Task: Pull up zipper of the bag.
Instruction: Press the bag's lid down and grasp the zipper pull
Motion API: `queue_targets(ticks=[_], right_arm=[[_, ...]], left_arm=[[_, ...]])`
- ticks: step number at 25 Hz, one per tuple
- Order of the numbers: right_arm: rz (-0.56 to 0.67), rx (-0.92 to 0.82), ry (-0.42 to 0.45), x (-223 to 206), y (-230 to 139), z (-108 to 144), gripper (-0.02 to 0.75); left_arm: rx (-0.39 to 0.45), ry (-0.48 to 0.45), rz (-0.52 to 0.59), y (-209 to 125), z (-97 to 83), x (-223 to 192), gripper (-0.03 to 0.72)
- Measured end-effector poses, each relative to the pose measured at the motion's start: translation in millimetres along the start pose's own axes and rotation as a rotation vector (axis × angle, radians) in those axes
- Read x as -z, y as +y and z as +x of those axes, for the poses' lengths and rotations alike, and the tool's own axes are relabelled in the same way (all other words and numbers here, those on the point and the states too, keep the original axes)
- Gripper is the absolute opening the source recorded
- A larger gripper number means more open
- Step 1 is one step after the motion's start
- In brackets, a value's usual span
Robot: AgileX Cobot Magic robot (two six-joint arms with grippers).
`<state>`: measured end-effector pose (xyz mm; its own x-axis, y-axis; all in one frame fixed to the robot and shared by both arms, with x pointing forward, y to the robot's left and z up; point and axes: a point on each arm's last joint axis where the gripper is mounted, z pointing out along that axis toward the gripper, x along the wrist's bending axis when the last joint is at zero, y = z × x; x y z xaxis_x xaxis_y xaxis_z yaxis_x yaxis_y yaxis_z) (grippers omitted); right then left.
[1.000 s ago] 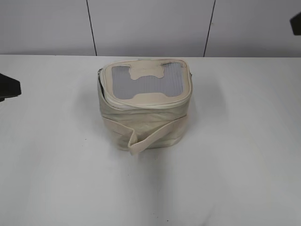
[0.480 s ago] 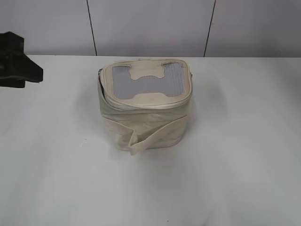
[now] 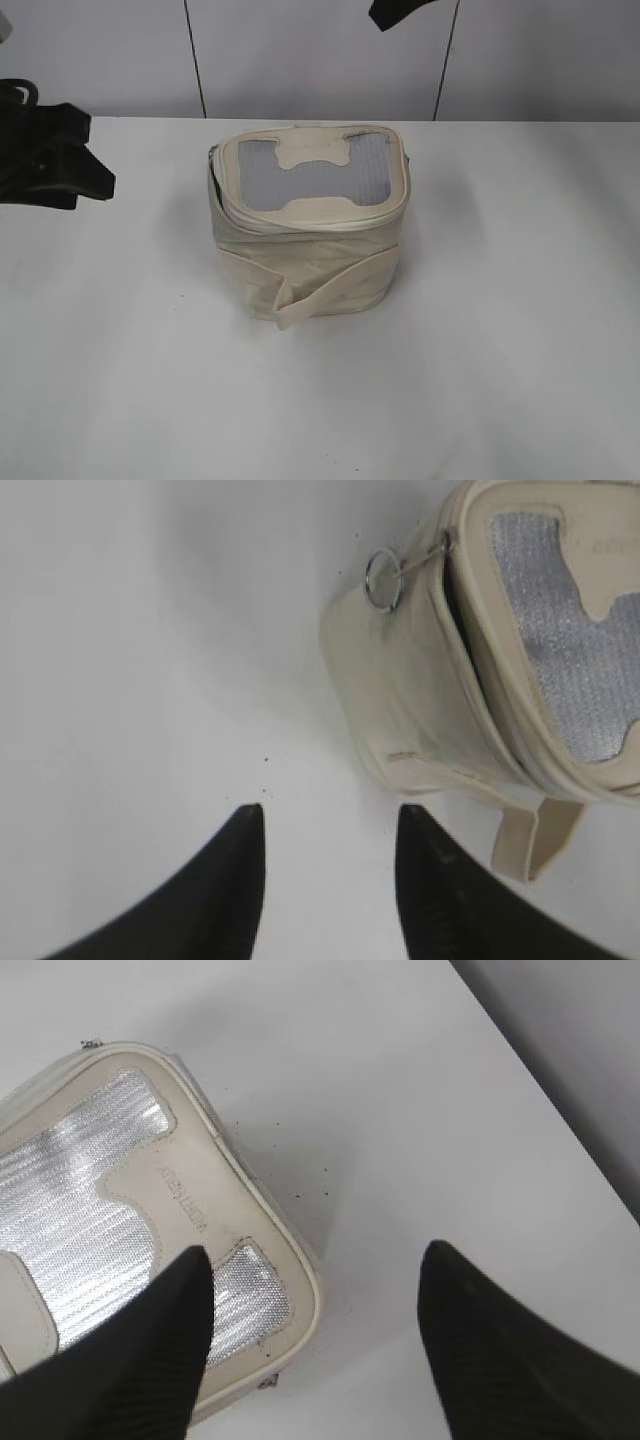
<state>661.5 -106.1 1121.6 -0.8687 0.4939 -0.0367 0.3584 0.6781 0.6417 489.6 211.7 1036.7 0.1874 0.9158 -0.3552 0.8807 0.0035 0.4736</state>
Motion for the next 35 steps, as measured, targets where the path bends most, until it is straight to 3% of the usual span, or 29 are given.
queue_targets(ticks=[9, 14, 23, 29, 35], right_arm=[[0.045, 0.167, 0.061, -44.0, 25.9, 50.4, 0.494], [0.045, 0.207, 0.088, -63.9, 34.6, 65.7, 0.494], [0.122, 0.215, 0.102, -100.2, 21.2, 64.1, 0.493], [0.116, 0.202, 0.150, -112.1, 17.8, 66.2, 0.493], [0.095, 0.215, 0.139, -115.5, 18.7, 64.8, 0.493]], left_arm=[[-0.015, 0.017, -0.050, 4.5, 1.3, 0.1, 0.335], [-0.018, 0.020, -0.051, 4.6, 1.5, 0.1, 0.335], [-0.021, 0.016, -0.012, 1.1, 1.2, 0.0, 0.335], [-0.022, 0.016, -0.006, 0.6, 1.2, 0.0, 0.335], [-0.022, 0.016, -0.006, 0.6, 1.2, 0.0, 0.335]])
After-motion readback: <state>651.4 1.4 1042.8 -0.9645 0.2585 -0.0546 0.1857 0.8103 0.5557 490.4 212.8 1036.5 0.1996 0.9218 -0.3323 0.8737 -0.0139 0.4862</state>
